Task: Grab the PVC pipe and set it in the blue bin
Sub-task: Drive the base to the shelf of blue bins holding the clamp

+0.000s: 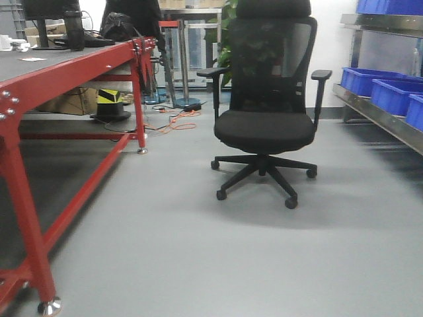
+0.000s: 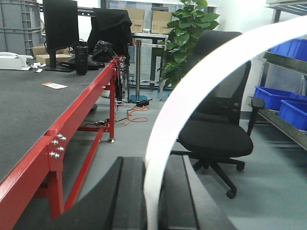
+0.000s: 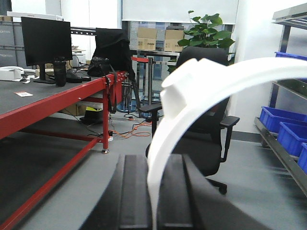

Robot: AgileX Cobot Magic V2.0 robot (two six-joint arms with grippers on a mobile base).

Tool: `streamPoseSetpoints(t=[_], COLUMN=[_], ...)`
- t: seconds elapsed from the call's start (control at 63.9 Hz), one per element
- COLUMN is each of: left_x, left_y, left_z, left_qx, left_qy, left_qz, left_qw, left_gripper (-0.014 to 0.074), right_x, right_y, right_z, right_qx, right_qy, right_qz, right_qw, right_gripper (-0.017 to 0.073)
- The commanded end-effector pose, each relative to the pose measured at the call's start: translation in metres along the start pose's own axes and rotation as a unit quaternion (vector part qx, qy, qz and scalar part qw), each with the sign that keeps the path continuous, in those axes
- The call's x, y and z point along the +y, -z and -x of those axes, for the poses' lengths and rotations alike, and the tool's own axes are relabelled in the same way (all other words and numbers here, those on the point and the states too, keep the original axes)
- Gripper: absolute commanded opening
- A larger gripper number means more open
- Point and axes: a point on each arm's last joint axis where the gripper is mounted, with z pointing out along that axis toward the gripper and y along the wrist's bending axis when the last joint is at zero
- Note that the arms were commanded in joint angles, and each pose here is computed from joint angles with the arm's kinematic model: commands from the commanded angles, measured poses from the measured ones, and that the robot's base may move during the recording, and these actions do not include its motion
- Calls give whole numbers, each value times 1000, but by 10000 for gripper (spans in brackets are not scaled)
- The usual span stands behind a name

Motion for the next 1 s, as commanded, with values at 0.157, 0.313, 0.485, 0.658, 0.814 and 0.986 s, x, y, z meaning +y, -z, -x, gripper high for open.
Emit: streamPoseSetpoints(t=[0.157, 0.313, 0.485, 0.658, 0.814, 0.986], left_x=[0, 0, 0, 0, 0, 0], left_y=[2, 2, 2, 2, 2, 2], left_z=[4, 4, 4, 4, 4, 4], left_qx=[-17, -17, -17, -17, -17, -17], left_qy=[5, 5, 5, 5, 5, 5], left_qz=[1, 1, 1, 1, 1, 1], left_qw=[1000, 1000, 1000, 1000, 1000, 1000], left_gripper=[-111, -111, -111, -111, -111, -111], right_x=[0, 0, 0, 0, 0, 0], right_y=[1, 1, 1, 1, 1, 1], right_z=[2, 2, 2, 2, 3, 3], right_qx=[-13, -13, -13, -13, -16, -17], right_qy=[3, 3, 3, 3, 3, 3], right_qz=[-1, -1, -1, -1, -2, -2], right_qw=[1000, 1000, 1000, 1000, 1000, 1000], right_gripper=[-162, -162, -162, -162, -162, -162])
